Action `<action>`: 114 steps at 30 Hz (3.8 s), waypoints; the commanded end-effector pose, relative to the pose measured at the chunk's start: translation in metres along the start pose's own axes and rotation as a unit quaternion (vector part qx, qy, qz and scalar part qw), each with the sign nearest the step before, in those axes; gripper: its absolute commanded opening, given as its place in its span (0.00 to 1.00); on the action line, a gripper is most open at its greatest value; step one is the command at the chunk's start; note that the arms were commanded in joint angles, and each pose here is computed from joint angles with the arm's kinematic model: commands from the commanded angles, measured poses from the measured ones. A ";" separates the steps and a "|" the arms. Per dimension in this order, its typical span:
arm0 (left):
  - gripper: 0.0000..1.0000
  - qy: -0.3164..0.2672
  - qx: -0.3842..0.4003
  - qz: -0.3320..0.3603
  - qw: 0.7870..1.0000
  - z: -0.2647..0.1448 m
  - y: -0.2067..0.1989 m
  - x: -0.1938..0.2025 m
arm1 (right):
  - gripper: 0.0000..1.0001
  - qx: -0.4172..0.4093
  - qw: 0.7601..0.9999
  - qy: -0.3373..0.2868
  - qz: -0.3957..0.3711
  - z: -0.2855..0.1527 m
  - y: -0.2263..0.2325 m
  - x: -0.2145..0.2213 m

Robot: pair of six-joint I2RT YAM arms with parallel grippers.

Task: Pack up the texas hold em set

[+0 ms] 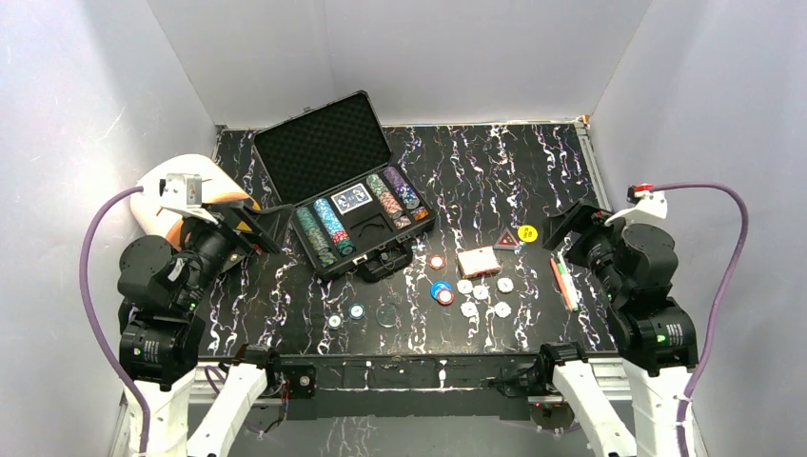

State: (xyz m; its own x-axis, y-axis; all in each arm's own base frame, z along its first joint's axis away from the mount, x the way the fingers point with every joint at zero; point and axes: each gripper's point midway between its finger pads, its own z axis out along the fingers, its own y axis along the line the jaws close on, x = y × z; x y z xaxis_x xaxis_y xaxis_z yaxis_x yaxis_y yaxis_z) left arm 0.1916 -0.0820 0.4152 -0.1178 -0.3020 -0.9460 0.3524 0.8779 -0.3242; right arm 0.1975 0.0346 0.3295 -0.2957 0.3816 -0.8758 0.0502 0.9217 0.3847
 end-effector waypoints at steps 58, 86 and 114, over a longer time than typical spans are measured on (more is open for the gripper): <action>0.98 0.214 0.111 -0.142 0.960 0.066 0.001 0.160 | 0.94 0.462 0.798 0.288 0.258 0.168 -0.028 0.278; 0.98 0.290 0.052 -0.252 0.922 0.072 0.006 0.217 | 0.48 0.320 0.822 0.355 0.309 0.175 0.042 0.247; 0.58 0.279 0.088 -0.259 0.921 0.138 -0.086 0.288 | 0.47 0.061 0.788 0.463 0.402 0.124 0.208 0.224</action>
State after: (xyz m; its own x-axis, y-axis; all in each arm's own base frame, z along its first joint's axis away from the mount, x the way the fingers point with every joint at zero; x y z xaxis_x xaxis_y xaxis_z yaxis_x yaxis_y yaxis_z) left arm 0.2437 -0.2895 0.1518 -0.7993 -0.3374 -0.4973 0.2166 0.6101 -0.7621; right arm 0.2581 0.3081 0.1470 -0.6764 0.7054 0.2116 0.6794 0.4867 0.5492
